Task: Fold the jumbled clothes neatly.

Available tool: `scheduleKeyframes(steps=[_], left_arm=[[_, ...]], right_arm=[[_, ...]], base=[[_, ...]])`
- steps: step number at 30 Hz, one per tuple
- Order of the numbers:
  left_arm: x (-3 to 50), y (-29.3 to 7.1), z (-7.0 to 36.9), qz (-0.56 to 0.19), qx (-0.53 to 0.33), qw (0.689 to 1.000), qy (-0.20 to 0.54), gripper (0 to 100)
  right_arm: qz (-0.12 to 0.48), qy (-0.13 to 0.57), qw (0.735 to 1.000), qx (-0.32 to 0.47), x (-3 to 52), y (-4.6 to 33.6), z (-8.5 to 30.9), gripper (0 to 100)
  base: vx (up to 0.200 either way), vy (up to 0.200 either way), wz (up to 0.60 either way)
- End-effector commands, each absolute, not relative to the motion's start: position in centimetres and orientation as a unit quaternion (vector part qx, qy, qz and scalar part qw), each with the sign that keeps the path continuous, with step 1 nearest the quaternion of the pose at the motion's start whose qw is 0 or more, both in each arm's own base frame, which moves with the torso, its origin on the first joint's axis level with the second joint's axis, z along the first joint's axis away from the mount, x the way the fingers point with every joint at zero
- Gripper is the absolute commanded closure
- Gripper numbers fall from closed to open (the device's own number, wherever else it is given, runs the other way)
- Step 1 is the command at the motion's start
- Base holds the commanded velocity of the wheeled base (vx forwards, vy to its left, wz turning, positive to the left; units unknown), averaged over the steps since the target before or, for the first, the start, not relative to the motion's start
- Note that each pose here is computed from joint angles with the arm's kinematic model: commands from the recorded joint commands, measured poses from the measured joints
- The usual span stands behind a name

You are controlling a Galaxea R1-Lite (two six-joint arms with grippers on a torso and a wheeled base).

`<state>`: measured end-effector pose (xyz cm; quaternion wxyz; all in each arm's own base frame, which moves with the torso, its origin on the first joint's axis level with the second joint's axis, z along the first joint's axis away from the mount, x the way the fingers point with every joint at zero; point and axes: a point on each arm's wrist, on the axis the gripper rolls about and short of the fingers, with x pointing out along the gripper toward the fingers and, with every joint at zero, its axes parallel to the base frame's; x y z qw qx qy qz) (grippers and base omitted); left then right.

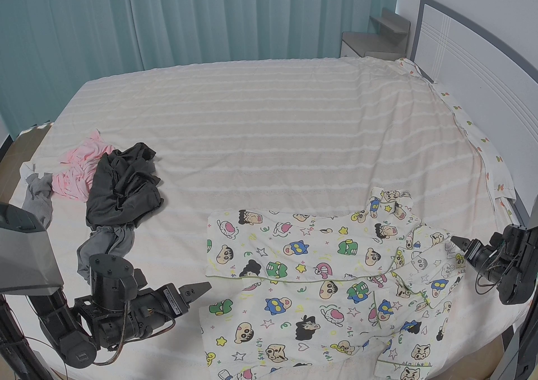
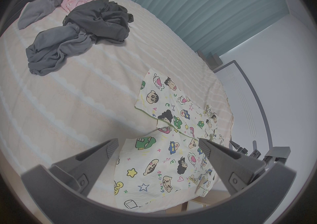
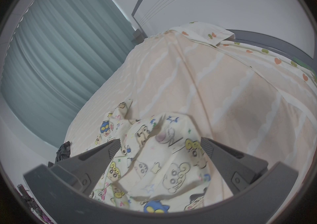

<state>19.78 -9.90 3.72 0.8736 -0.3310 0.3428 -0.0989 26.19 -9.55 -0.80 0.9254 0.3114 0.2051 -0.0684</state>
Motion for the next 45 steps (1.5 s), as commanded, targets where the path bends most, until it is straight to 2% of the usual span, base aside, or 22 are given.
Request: scheduleKeyframes(steps=[1, 5, 10, 16, 21, 27, 38, 45], left_arm=[[19.6, -10.1, 3.7, -0.103, -0.332, 0.872, 0.346, 0], [19.6, -10.2, 3.7, -0.103, -0.333, 0.871, 0.347, 0], [19.6, -10.2, 3.7, -0.103, -0.333, 0.872, 0.345, 0], [19.7, -10.2, 3.7, -0.103, -0.333, 0.871, 0.346, 0], [19.5, -10.3, 3.7, -0.105, -0.331, 0.871, 0.347, 0], [19.4, -10.3, 3.6, -0.104, -0.331, 0.871, 0.349, 0], [19.4, -10.3, 3.6, -0.103, -0.33, 0.871, 0.348, 0], [19.5, -10.3, 3.6, -0.103, -0.33, 0.872, 0.347, 0]], right_arm=[[-0.044, 0.192, 0.934, 0.297, 25.5, -8.2, 1.0, 0], [-0.013, 0.182, 0.941, 0.285, 24.1, -6.2, 3.2, 0], [0.027, 0.205, 0.938, 0.279, 23.7, -3.8, 3.3, 0], [0.014, 0.267, 0.916, 0.3, 21.4, -3.7, 1.6, 0], [0.014, 0.332, 0.892, 0.305, 21.2, -3.9, -1.5, 0], [0.032, 0.354, 0.887, 0.295, 21.0, -4.1, -2.6, 0], [0.068, 0.38, 0.874, 0.294, 22.3, -2.8, -4.6, 0], [0.073, 0.369, 0.88, 0.289, 23.9, -2.8, -5.5, 0]], base=[[-0.2, 0.0, 0.0], [-0.2, 0.0, 0.0], [-0.2, 0.0, 0.0], [-0.2, 0.0, 0.0], [-0.2, 0.0, 0.0], [-0.2, 0.0, 0.0], [0.0, 0.0, 0.0], [0.0, 0.0, 0.0]])
